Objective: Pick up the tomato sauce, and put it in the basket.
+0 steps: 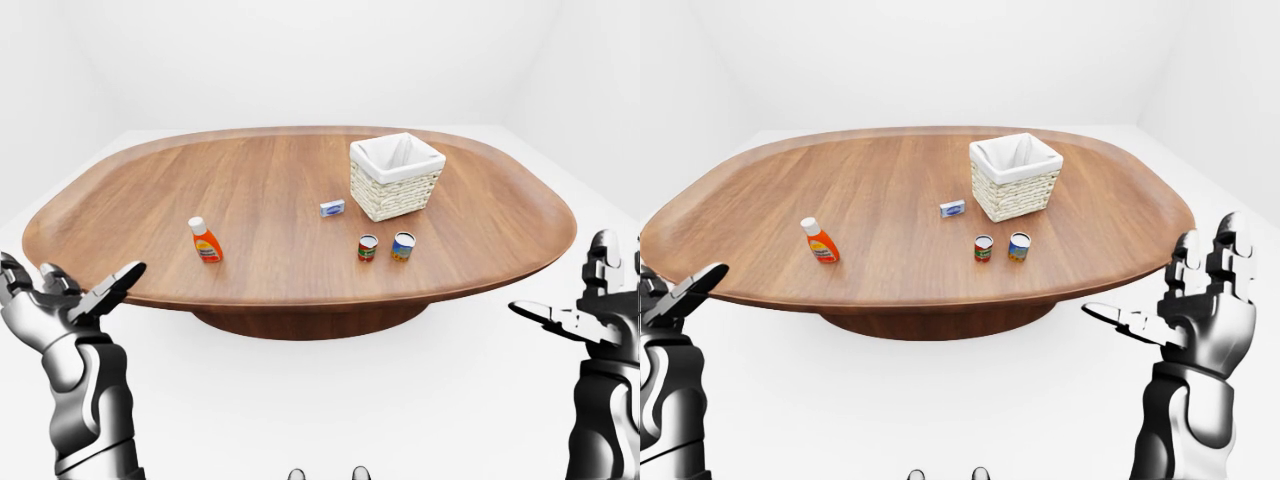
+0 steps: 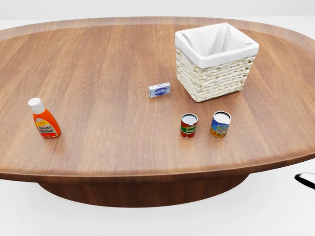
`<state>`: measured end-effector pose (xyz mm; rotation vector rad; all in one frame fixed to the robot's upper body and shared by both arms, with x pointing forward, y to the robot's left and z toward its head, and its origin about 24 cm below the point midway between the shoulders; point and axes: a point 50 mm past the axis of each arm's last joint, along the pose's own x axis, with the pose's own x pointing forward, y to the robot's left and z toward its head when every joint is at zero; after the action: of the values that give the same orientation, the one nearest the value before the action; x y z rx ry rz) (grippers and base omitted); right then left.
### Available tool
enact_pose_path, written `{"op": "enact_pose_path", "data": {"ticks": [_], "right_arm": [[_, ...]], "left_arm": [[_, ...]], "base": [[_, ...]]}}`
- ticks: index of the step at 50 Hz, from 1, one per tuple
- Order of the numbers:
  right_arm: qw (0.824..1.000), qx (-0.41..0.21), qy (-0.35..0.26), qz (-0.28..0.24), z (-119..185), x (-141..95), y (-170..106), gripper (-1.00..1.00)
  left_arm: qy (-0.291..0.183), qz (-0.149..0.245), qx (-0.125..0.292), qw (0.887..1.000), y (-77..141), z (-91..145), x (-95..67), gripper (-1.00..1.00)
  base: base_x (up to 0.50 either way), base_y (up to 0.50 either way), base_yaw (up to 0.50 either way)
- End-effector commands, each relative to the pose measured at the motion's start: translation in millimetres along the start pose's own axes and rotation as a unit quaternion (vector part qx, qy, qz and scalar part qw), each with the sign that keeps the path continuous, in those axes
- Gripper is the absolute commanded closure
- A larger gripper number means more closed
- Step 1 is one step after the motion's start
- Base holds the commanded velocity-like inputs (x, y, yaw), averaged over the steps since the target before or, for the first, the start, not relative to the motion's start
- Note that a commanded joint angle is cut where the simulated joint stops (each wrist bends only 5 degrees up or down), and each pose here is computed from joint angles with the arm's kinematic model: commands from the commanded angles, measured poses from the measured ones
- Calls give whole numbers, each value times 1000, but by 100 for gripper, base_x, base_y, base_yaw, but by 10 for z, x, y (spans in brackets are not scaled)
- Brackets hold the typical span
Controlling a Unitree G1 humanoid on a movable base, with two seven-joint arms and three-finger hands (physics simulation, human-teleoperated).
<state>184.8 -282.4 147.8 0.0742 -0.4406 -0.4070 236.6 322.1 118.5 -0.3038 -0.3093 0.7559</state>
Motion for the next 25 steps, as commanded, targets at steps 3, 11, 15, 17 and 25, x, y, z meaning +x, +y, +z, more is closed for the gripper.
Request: {"op": "enact_pose_path", "data": {"ticks": [3, 11, 15, 17, 25], "right_arm": [[1000, 7, -8, -12, 48, -8, -90, -100], [1000, 8, -2, -7, 13, -4, -67, -100], [1000, 9, 0, -5, 5, -2, -65, -100], [1000, 9, 2, -5, -2, -3, -66, -100], [1000, 9, 1, -2, 4, -5, -56, -100]], "left_arm": [[-13, 32, -16, 999, 89, 59, 35, -100], [-13, 32, -13, 999, 77, 54, 36, -100], [-13, 32, -12, 999, 75, 41, 38, -100], [-12, 30, -12, 999, 70, 30, 36, -100], [-11, 29, -10, 999, 60, 14, 29, -100]], "base": [[0, 0, 0], [0, -12, 0], [0, -29, 0], [0, -34, 0], [0, -37, 0]]}}
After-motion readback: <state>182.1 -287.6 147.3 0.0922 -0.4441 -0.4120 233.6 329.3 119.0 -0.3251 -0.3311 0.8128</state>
